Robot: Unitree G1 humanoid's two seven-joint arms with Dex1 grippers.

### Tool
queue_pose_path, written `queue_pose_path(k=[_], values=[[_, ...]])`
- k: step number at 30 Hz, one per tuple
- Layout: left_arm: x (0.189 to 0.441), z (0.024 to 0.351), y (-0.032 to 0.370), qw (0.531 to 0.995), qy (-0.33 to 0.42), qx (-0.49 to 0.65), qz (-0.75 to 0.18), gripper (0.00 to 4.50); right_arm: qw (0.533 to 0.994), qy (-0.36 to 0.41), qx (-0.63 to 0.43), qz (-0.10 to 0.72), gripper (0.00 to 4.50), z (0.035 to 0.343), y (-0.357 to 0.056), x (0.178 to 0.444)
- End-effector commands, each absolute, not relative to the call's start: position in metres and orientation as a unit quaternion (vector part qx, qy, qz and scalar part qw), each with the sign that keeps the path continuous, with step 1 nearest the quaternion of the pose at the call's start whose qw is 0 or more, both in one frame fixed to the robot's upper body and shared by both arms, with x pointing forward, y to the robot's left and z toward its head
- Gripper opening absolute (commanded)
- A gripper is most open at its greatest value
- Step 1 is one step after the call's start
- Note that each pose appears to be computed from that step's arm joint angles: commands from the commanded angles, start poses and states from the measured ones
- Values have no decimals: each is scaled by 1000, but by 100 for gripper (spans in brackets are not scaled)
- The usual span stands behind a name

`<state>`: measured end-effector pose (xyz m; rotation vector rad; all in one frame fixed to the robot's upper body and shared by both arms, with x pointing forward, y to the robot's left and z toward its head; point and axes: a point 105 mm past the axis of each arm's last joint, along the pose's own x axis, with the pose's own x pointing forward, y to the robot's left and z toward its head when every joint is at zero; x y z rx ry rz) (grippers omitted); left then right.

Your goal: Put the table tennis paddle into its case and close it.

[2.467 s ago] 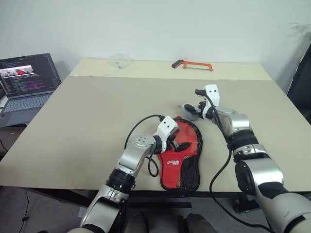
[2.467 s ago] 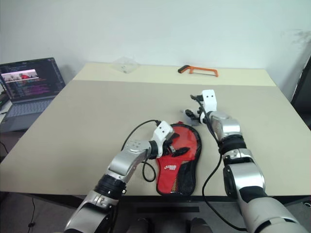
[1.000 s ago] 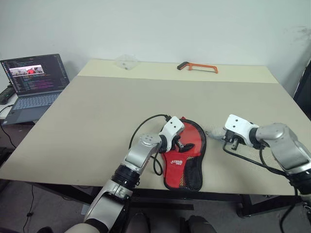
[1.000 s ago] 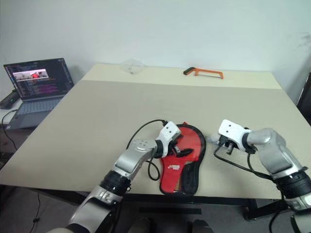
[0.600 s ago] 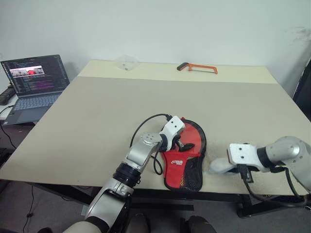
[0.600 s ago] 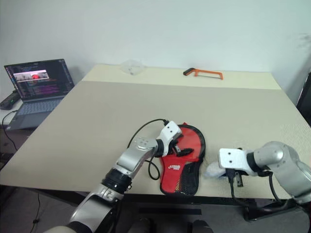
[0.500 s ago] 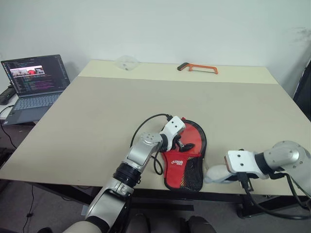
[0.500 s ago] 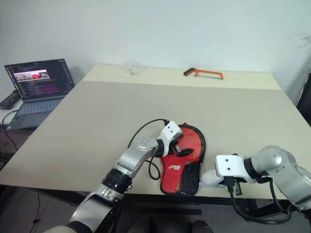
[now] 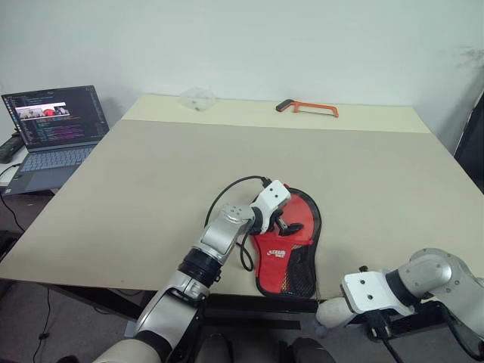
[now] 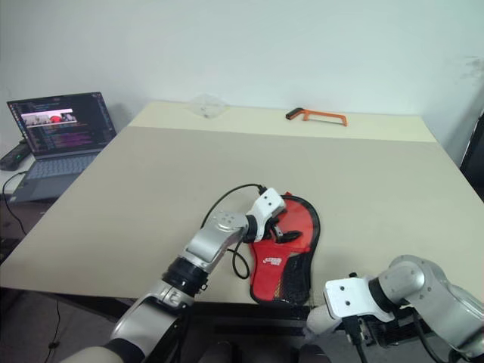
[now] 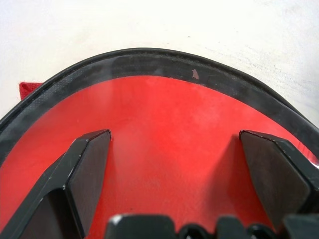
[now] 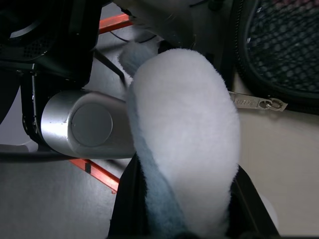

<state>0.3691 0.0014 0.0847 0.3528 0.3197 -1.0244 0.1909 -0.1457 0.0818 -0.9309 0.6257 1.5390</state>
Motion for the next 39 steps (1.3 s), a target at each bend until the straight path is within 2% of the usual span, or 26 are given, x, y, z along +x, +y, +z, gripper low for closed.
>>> queue_pose_path(k=[1, 3, 6, 13, 18, 22, 28, 30, 35, 39], values=[[365, 52, 12, 836, 212, 186, -471, 450, 589, 253, -393, 660, 52, 94, -143, 196], [365, 52, 13, 837, 212, 186, -470, 450, 606, 243, -378, 657, 52, 110, -145, 203], [367, 52, 15, 838, 213, 186, -468, 450, 589, 237, -361, 682, 51, 118, -141, 190], [369, 53, 16, 839, 212, 188, -465, 450, 523, 251, -346, 737, 51, 98, -125, 147], [369, 52, 17, 837, 215, 191, -466, 450, 510, 250, -344, 748, 51, 90, -120, 140], [371, 53, 18, 838, 215, 193, -464, 450, 538, 247, -361, 721, 51, 92, -126, 160], [371, 53, 18, 838, 214, 194, -464, 450, 633, 226, -380, 636, 51, 113, -140, 223], [371, 54, 17, 838, 212, 192, -465, 450, 651, 232, -385, 611, 51, 110, -144, 239], [367, 76, 13, 841, 160, 160, -491, 450, 670, 232, -388, 589, 217, 104, -144, 257], [356, 116, 29, 826, 95, 138, -538, 450, 668, 238, -383, 592, 348, 112, -151, 258]])
